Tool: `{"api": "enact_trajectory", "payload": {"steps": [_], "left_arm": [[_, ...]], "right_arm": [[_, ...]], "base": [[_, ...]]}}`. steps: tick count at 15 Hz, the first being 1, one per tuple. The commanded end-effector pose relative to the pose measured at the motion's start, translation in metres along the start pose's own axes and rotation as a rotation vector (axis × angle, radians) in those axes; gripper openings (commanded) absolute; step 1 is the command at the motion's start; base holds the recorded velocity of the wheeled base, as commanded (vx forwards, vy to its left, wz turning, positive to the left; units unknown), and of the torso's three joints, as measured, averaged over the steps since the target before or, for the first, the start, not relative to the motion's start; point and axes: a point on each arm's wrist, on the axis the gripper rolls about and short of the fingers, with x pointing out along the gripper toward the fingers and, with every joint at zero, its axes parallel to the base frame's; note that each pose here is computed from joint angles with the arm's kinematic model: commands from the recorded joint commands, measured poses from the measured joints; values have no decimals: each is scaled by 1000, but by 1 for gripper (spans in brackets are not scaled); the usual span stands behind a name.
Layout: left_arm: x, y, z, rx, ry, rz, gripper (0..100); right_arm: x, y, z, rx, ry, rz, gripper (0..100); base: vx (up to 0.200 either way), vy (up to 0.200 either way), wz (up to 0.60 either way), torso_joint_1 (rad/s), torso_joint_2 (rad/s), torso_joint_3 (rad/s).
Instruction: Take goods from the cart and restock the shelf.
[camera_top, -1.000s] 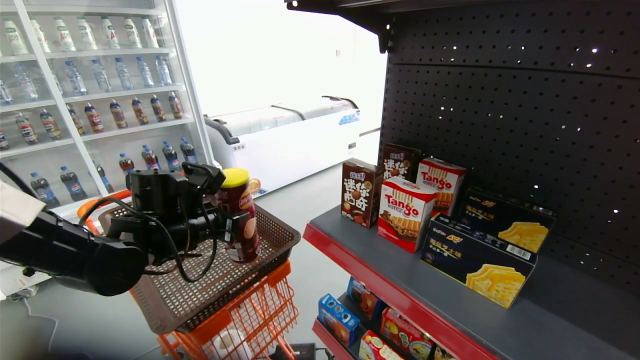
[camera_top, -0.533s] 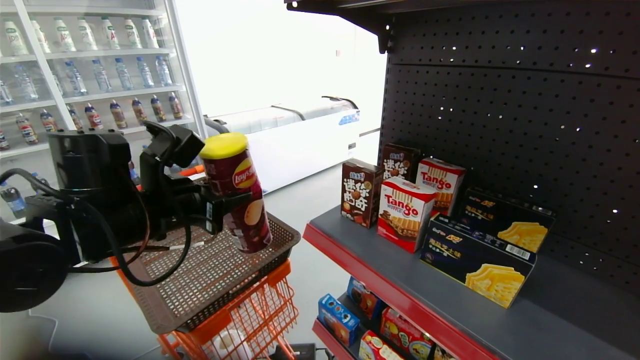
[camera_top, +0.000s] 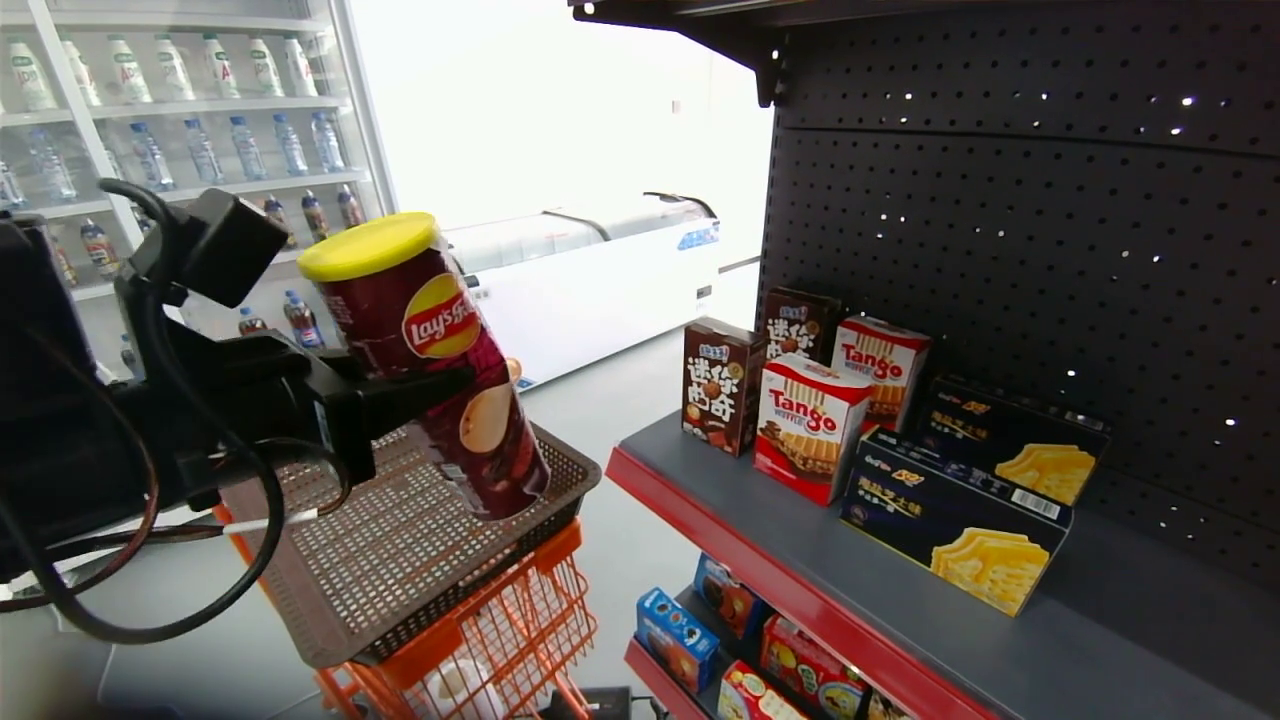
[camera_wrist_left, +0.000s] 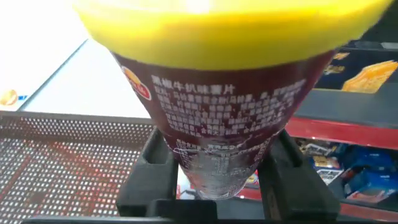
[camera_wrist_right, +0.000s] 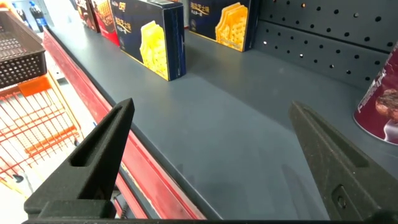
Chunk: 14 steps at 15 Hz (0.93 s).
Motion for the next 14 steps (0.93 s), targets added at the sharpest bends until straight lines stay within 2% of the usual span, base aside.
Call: {"api": "enact_trajectory", "payload": {"steps": [1,2,4,5,6,10,12,14], "left_arm": [[-17,-7,4,12,-35,-8,0],[-20,-8,5,14,-40,-7,0],[-21,-13,4,-1,-42,-38,0],[-26,-22,5,-26,-51,-83,0],[-29,-28,4,-24,-53,-107,0],[-53,-40,-6,-51,32,-134,0],[-66,-50,-14,-70,99,-206,0],[-72,-56,-17,-80,141,-263,0]], "right_arm": [[0,0,0,0,-1,1,100],[0,0,0,0,-1,1,100],[0,0,0,0,-1,2,100],[0,0,0,0,-1,1,100],[0,0,0,0,-1,1,100],[0,0,0,0,-1,2,100],[0,0,0,0,-1,2,100],[0,0,0,0,-1,2,100]], "base": [[0,0,0,0,0,0],[0,0,0,0,0,0],[0,0,0,0,0,0],[0,0,0,0,0,0],[0,0,0,0,0,0],[0,0,0,0,0,0],[0,0,0,0,0,0],[0,0,0,0,0,0]]}}
